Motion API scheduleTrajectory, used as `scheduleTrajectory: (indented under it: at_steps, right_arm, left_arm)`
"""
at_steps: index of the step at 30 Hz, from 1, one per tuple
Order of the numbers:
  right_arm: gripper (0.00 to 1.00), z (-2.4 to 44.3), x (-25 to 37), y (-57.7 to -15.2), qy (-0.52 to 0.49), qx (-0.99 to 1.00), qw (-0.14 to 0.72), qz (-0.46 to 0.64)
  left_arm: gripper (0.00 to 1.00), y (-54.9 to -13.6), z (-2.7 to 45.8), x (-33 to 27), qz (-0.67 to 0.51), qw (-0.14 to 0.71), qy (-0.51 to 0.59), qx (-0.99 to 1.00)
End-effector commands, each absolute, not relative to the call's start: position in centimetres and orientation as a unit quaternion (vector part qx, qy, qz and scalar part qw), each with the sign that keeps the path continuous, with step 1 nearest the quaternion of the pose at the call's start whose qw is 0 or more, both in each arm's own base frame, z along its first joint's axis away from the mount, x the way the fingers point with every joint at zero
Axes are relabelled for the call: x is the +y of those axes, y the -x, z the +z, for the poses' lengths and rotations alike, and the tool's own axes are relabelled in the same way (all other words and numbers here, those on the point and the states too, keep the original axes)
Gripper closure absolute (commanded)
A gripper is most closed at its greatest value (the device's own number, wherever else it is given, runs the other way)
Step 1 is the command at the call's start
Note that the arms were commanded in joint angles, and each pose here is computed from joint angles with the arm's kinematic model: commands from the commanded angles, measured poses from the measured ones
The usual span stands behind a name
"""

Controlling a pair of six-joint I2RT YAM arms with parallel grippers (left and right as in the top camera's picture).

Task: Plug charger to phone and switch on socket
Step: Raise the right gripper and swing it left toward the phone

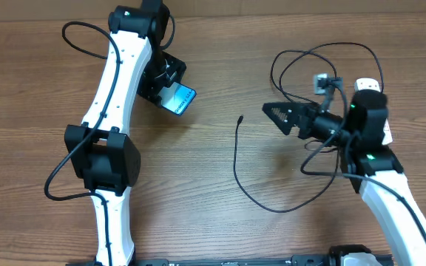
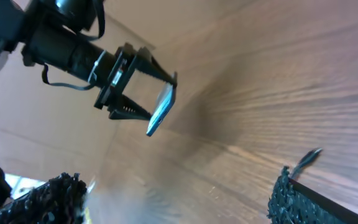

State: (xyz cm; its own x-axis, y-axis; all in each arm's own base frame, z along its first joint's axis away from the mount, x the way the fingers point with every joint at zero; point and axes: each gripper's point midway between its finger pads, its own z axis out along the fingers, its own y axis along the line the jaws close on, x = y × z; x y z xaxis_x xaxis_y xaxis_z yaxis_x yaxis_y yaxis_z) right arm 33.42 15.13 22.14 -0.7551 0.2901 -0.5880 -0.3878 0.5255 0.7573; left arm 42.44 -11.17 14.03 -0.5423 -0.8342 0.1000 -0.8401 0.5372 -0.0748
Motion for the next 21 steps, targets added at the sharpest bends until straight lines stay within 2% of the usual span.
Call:
scheduleTrajectory:
  at_steps: [1, 12, 21]
  right_arm:
    - [0.0, 23.8, 17.0, -34.2, 0.053, 0.791, 0.338, 0.508]
    - [0.0, 23.3, 21.4, -36.9, 0.107, 0.775, 0.236, 0.577]
    - [0.0, 22.5, 21.5, -38.8, 0.06, 0.791, 0.253, 0.554]
  left_arm:
    - [0.96, -42.6, 16.7, -12.0, 0.085, 0.006, -0.514, -0.853]
    - [0.96, -42.5, 16.8, -12.6, 0.086, 0.008, -0.532, -0.843]
    - [0.96, -42.3, 16.7, -13.2, 0.086, 0.009, -0.525, -0.847]
